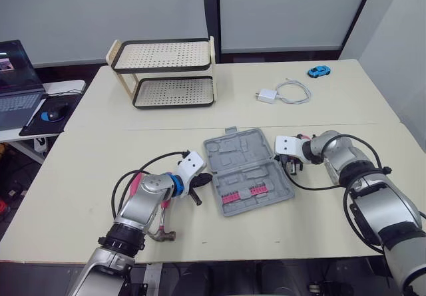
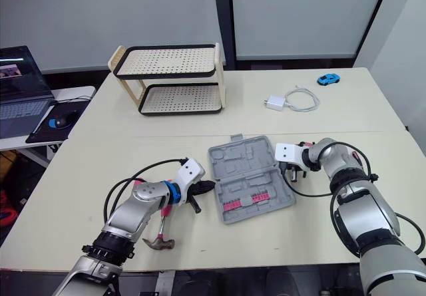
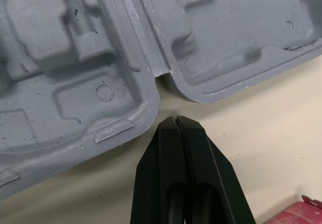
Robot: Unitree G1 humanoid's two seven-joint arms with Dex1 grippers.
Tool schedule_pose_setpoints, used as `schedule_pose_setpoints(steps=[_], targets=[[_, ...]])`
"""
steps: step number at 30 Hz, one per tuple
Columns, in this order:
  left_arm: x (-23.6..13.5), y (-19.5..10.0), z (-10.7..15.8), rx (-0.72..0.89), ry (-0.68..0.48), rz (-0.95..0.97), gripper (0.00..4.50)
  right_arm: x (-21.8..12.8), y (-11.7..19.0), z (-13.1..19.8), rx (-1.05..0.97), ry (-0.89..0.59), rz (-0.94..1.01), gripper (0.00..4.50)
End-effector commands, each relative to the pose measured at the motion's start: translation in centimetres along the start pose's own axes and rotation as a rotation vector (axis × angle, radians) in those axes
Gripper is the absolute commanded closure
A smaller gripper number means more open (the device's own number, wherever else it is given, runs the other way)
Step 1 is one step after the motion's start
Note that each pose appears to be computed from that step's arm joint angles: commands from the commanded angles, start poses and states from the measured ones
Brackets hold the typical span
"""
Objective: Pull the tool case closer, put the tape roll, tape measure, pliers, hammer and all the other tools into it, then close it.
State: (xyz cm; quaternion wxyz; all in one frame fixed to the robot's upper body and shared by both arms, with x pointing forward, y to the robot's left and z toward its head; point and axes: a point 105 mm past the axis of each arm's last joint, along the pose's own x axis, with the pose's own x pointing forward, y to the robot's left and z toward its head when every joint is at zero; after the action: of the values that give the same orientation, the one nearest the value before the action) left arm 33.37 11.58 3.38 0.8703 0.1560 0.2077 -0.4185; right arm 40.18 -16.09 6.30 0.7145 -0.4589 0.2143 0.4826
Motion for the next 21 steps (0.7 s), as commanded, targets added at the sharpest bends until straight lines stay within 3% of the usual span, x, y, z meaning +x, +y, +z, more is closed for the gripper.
schedule_pose_setpoints(steps=[1, 11, 21], targets=[[0.5, -0.1, 1.0, 0.039, -0.031, -0.011, 4.44, -0.2, -1.0, 1.1, -0.017, -0.022, -0.026, 4.5], [1.7, -1.4, 2.2, 0.077, -0.046, -0.088, 4.44, 0.3, 0.1, 1.7, -0.024, -0.061, 0.022, 4.5], [1.3, -3.2, 1.8, 0.126, -0.011, -0.163, 4.44, -0.6, 2.7, 0.5, -0.005, -0.064, 0.062, 4.5]])
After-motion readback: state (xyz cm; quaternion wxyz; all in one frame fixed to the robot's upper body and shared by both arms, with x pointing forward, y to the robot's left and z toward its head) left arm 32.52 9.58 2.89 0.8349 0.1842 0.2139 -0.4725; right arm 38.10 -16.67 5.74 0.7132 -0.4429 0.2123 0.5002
